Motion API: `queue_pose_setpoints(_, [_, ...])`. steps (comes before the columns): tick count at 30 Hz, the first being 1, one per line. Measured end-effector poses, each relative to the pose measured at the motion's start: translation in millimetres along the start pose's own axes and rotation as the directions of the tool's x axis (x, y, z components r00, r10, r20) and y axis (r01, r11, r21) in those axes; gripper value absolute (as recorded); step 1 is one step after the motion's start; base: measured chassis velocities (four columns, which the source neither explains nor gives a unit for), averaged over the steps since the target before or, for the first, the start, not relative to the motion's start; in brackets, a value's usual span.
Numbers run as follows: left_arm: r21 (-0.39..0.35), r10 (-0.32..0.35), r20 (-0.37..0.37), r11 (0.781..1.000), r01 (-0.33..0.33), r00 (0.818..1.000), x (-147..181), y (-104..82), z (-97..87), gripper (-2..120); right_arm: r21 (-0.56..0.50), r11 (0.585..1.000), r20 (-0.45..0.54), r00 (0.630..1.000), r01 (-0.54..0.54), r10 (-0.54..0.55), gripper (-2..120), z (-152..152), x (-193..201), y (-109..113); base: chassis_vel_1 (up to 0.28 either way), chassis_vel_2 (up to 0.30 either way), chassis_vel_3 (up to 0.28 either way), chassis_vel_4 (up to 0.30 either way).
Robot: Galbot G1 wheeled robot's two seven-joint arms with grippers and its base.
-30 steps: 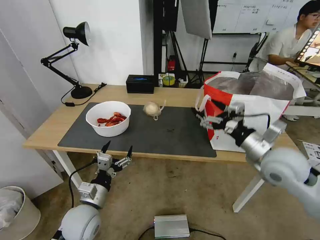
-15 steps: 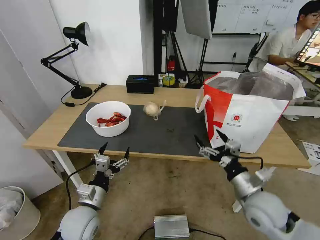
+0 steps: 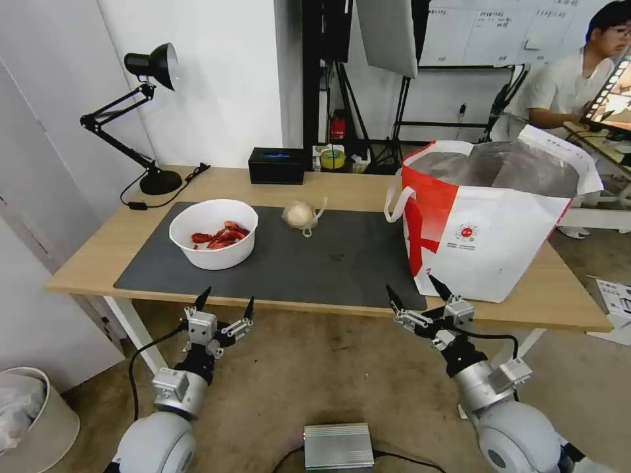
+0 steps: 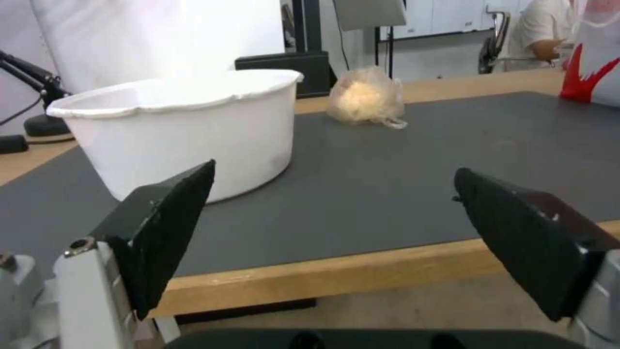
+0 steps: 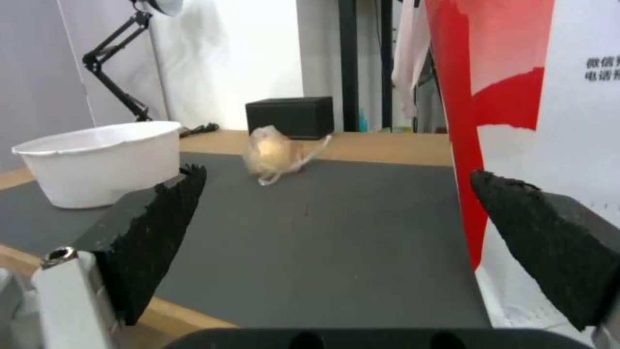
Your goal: Pick up the trash from the table and place it into the takeout bag.
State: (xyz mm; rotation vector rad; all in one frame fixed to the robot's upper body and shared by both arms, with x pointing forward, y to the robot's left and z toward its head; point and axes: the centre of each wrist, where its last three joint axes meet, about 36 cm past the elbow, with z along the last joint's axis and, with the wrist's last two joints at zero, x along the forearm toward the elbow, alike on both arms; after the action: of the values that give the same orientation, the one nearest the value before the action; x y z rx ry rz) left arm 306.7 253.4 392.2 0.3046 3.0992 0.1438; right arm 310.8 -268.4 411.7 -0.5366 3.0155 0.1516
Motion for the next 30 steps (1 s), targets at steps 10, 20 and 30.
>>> queue_pose_setpoints(10, [0.005, 0.003, 0.001, 1.0, -0.003, 1.0, 0.2, -1.1, -0.1, 100, -0.008, 1.0, -0.027, 0.999, -0.029, 0.028, 100, 15.5, 4.1, 1.7, 0.0, 0.0, 0.0, 0.0])
queue_pose_setpoints(20, [0.008, 0.002, 0.004, 1.0, -0.002, 1.0, -0.1, -1.1, 0.4, 100, -0.004, 1.0, -0.017, 1.0, -0.025, 0.025, 100, 11.9, -9.9, -2.1, 0.0, 0.0, 0.0, 0.0])
queue_pose_setpoints(30, [0.015, 0.032, 0.013, 0.999, -0.032, 0.999, -10.7, -1.8, 0.4, 100, -0.044, 0.996, -0.045, 0.996, 0.077, -0.079, 100, -25.4, -57.6, -20.2, 0.0, 0.0, 0.0, 0.0])
